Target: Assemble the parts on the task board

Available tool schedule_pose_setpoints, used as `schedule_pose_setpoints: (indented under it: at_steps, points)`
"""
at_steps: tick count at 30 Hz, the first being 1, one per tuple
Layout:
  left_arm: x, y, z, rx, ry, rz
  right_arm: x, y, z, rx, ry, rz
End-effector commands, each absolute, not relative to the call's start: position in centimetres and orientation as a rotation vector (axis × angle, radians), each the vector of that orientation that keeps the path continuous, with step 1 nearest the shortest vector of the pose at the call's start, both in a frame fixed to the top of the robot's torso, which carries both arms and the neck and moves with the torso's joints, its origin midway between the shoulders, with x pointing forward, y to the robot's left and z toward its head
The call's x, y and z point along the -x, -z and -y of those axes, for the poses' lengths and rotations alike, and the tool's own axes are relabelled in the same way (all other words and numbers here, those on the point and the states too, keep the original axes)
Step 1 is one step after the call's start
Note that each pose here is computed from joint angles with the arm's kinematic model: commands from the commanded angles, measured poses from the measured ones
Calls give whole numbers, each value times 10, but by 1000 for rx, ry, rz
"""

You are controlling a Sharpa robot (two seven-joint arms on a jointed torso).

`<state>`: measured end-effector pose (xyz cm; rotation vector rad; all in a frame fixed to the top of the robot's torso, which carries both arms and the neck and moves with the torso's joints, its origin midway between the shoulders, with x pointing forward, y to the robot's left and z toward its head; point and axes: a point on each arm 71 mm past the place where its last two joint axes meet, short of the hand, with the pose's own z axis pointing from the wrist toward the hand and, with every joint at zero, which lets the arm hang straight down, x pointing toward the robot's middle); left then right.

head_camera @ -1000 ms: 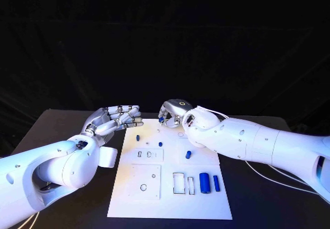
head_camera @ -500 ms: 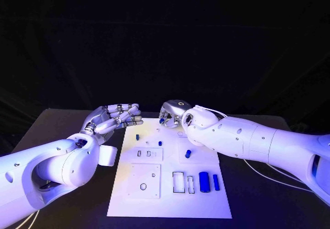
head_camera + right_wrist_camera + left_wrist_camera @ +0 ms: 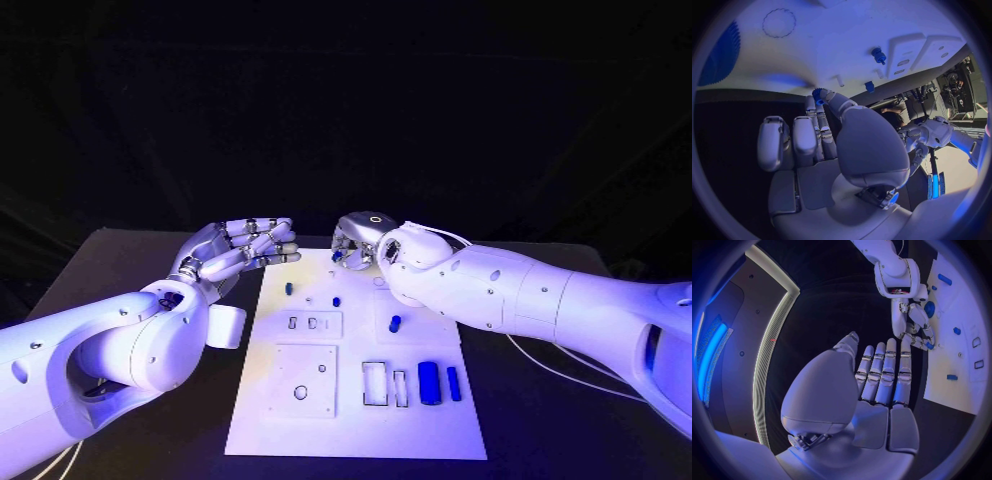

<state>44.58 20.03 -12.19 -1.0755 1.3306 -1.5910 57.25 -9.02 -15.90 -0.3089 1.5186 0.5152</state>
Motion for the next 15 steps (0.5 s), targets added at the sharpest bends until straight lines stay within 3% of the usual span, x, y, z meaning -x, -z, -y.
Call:
schedule_pose_setpoints:
  at_steps: [1, 15]
  points:
    - [-445, 120, -197, 1058, 1617, -1336, -573, 162, 88, 326, -503, -1538]
    - [-446, 120, -199, 1061, 1612, -1339, -569, 161, 94, 310, -501, -1515]
